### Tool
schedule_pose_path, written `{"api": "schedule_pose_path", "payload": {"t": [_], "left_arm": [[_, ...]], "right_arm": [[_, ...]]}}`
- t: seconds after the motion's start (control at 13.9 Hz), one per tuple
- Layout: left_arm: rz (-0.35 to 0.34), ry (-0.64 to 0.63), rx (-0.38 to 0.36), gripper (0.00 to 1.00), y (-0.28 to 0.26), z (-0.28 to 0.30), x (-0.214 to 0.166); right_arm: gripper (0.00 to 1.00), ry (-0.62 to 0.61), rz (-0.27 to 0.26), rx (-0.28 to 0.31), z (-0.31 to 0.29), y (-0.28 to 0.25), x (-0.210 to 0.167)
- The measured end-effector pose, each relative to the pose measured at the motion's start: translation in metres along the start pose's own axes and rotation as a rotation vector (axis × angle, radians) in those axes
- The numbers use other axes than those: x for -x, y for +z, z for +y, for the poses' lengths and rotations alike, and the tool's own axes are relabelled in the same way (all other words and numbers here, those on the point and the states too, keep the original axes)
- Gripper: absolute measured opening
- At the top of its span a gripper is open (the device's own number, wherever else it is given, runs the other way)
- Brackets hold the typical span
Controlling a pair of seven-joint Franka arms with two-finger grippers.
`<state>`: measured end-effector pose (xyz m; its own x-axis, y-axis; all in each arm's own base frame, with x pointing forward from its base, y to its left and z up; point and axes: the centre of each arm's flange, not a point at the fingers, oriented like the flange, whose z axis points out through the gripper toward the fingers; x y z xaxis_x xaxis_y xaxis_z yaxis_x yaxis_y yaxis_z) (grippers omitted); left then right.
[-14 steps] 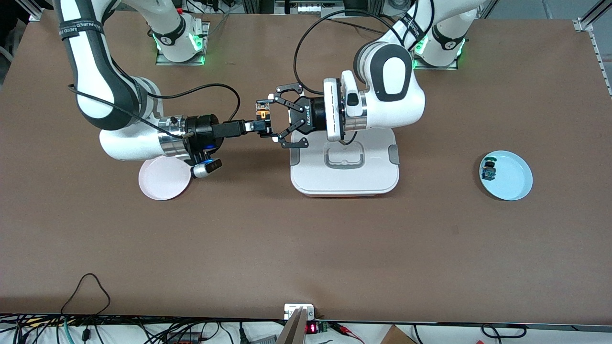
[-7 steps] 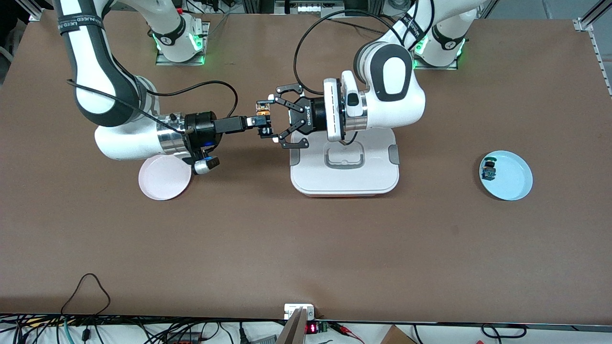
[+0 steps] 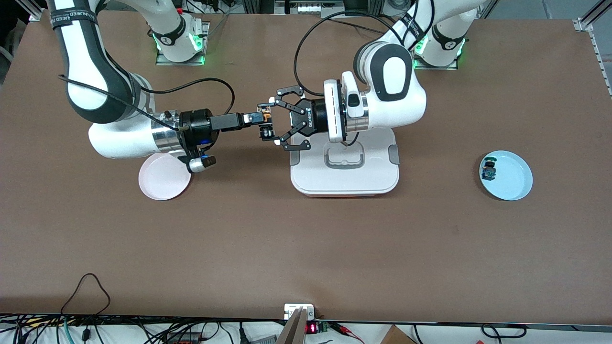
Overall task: Transfer orange switch to right arm and place
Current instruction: 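Close the right gripper on the orange switch held by the left gripper, then open the left gripper and pull the right gripper away with the switch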
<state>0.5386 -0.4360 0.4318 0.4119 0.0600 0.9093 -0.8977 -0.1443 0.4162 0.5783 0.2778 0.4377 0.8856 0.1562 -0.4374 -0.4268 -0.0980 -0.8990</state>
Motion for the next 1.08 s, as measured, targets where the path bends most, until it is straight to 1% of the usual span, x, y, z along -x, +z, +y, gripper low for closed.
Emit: {"api": "schedule_pose_path", "payload": {"t": [0.07, 0.14, 0.22, 0.29, 0.58, 0.65, 0.72, 0.79, 0.86, 1.08], "left_arm": [[0.0, 0.0, 0.0, 0.72, 0.0, 0.0, 0.0], [0.0, 0.0, -0.001, 0.72, 0.0, 0.0, 0.0], [0.0, 0.001, -0.001, 0.72, 0.0, 0.0, 0.0], [0.001, -0.002, -0.001, 0.72, 0.0, 0.0, 0.0], [0.003, -0.002, 0.0, 0.72, 0.0, 0.001, -0.002], [0.003, 0.003, 0.0, 0.78, 0.0, 0.001, -0.002], [0.005, 0.007, -0.003, 0.86, 0.0, 0.001, -0.004], [0.007, 0.014, -0.009, 0.97, -0.002, 0.002, -0.009], [0.011, 0.023, -0.017, 1.0, -0.006, 0.002, -0.015], [0.019, 0.027, -0.048, 1.0, -0.028, 0.005, -0.036]], "right_arm": [[0.75, 0.006, 0.0, 0.0, 0.0, 0.0, 0.0], [0.62, 0.017, 0.0, 0.0, 0.0, 0.0, 0.0], [0.52, 0.026, -0.001, -0.001, -0.001, 0.0, 0.001], [0.41, 0.028, 0.0, -0.001, -0.002, 0.0, 0.001], [0.41, 0.025, 0.0, -0.002, -0.003, -0.001, 0.002], [0.41, 0.027, 0.0, -0.002, -0.003, -0.001, 0.002], [0.41, 0.029, 0.0, -0.002, -0.003, -0.001, 0.002], [0.41, 0.029, 0.0, -0.002, -0.003, -0.001, 0.002], [0.41, 0.029, 0.0, -0.002, -0.003, -0.001, 0.002], [0.41, 0.029, 0.009, -0.005, -0.004, -0.007, 0.0]]}}
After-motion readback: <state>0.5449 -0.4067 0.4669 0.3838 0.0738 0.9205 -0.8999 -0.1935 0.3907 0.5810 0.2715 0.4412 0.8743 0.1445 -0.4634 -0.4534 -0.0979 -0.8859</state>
